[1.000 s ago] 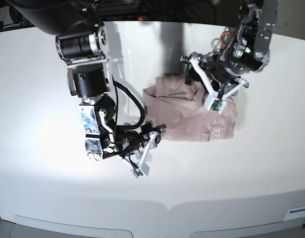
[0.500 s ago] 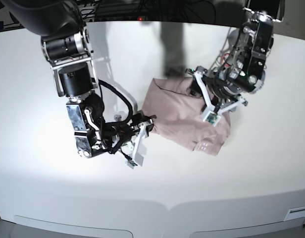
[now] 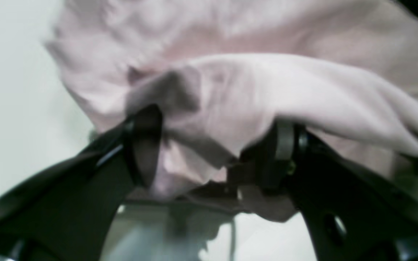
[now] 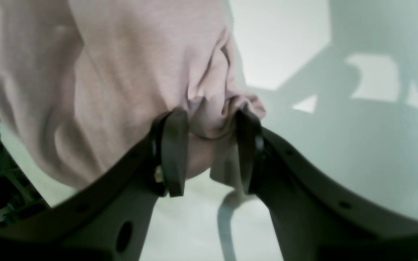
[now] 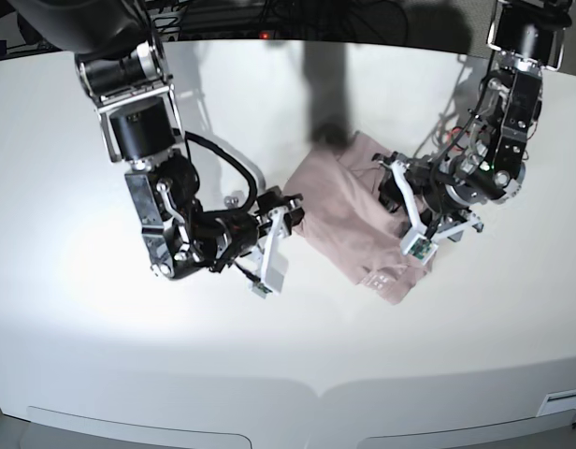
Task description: Fold the T-shirt properly
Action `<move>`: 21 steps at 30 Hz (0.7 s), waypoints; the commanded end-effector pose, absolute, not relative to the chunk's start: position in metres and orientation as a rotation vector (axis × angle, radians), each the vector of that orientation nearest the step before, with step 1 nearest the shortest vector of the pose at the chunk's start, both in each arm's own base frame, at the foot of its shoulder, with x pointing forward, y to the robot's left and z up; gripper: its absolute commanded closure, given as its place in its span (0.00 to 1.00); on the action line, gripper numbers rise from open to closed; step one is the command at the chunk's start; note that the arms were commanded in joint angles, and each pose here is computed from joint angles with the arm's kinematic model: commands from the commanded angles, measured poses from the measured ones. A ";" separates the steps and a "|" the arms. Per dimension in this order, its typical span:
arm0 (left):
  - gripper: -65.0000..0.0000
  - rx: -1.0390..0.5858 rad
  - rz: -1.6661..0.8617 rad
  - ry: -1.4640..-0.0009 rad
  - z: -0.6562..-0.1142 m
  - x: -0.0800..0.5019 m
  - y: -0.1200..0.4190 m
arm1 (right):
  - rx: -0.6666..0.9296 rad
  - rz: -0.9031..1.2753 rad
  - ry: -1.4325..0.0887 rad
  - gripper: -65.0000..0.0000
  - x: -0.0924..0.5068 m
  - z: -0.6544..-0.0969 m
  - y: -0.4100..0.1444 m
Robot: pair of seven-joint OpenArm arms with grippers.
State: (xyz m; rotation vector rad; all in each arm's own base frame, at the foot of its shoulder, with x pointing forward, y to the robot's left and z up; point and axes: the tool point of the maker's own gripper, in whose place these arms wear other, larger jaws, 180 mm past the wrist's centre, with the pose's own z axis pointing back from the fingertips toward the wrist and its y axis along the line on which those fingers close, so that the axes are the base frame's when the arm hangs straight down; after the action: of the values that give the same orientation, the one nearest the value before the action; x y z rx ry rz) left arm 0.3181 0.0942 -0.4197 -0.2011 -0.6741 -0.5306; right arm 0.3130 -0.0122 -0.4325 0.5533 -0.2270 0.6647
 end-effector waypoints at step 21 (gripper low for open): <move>0.40 -0.162 -0.518 -0.741 -0.375 0.390 0.108 | 0.585 0.754 -0.409 0.64 0.256 -0.398 0.005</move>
State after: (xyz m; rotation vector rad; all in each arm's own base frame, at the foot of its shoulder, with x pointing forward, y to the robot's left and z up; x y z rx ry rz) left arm 0.3741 0.1072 -0.3953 -0.1680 -0.6726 -0.5160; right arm 0.2420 0.0016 -0.4117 0.5783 -0.3478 0.7436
